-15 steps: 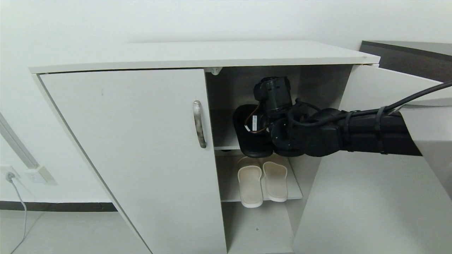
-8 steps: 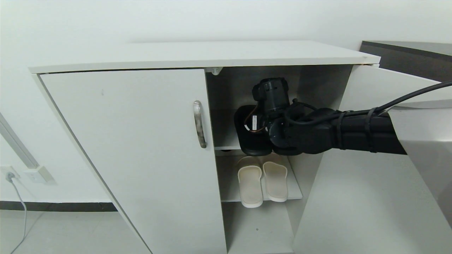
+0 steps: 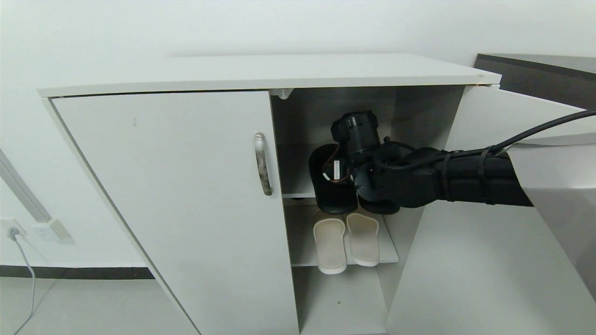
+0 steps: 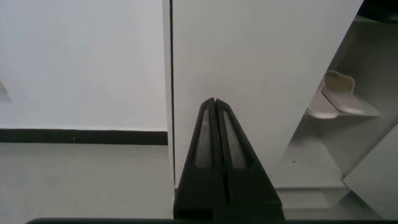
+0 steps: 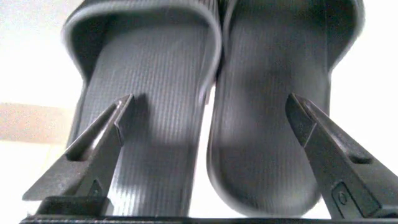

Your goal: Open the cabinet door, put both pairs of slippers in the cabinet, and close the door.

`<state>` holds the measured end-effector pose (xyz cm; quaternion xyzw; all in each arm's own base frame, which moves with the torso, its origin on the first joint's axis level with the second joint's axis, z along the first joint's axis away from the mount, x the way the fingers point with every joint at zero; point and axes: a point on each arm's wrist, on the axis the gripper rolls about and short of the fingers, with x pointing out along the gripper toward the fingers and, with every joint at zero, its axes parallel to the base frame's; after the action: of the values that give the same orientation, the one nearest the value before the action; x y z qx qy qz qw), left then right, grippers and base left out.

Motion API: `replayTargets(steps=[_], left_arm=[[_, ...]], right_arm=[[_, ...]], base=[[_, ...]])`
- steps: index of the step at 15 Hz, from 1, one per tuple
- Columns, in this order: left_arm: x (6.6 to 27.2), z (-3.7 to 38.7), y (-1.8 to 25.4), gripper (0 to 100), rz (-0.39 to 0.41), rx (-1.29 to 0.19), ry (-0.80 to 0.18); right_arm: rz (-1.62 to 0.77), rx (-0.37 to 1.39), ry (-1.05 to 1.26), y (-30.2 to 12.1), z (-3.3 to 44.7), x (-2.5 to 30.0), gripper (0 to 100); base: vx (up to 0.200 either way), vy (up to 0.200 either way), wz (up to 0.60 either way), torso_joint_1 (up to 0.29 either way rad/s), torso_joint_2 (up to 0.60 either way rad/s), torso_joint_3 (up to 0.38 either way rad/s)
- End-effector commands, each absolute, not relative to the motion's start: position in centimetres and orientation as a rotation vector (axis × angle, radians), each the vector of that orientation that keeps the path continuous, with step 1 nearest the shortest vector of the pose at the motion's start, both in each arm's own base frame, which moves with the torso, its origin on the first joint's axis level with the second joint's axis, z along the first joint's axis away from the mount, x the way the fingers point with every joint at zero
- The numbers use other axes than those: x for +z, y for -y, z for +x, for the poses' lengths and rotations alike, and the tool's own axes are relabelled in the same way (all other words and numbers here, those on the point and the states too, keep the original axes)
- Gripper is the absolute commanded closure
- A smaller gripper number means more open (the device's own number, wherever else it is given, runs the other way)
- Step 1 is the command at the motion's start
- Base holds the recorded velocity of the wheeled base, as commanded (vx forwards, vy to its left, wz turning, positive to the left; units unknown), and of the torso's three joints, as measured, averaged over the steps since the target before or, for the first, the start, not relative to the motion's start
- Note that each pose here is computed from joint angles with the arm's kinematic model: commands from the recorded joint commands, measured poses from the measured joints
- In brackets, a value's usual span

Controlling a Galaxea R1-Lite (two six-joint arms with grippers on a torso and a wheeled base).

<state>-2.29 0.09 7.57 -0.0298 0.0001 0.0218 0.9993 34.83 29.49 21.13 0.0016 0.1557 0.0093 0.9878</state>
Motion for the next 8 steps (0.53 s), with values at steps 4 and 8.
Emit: replayTargets(steps=[4,8], left_arm=[[7.6,-2.3,-0.1,100,-0.057,0.043,-0.002],[7.6,-2.3,-0.1,100,-0.058,0.043,-0.002]], right_arm=[[-0.011,0.056,-0.329,-28.8,31.0,22.5,0],[-0.013,0.101,-0.328,-27.8,27.3,23.0,0]], base=[[0.000,0.000,0.00,0.000,0.00,0.000],[0.000,0.000,0.00,0.000,0.00,0.000]])
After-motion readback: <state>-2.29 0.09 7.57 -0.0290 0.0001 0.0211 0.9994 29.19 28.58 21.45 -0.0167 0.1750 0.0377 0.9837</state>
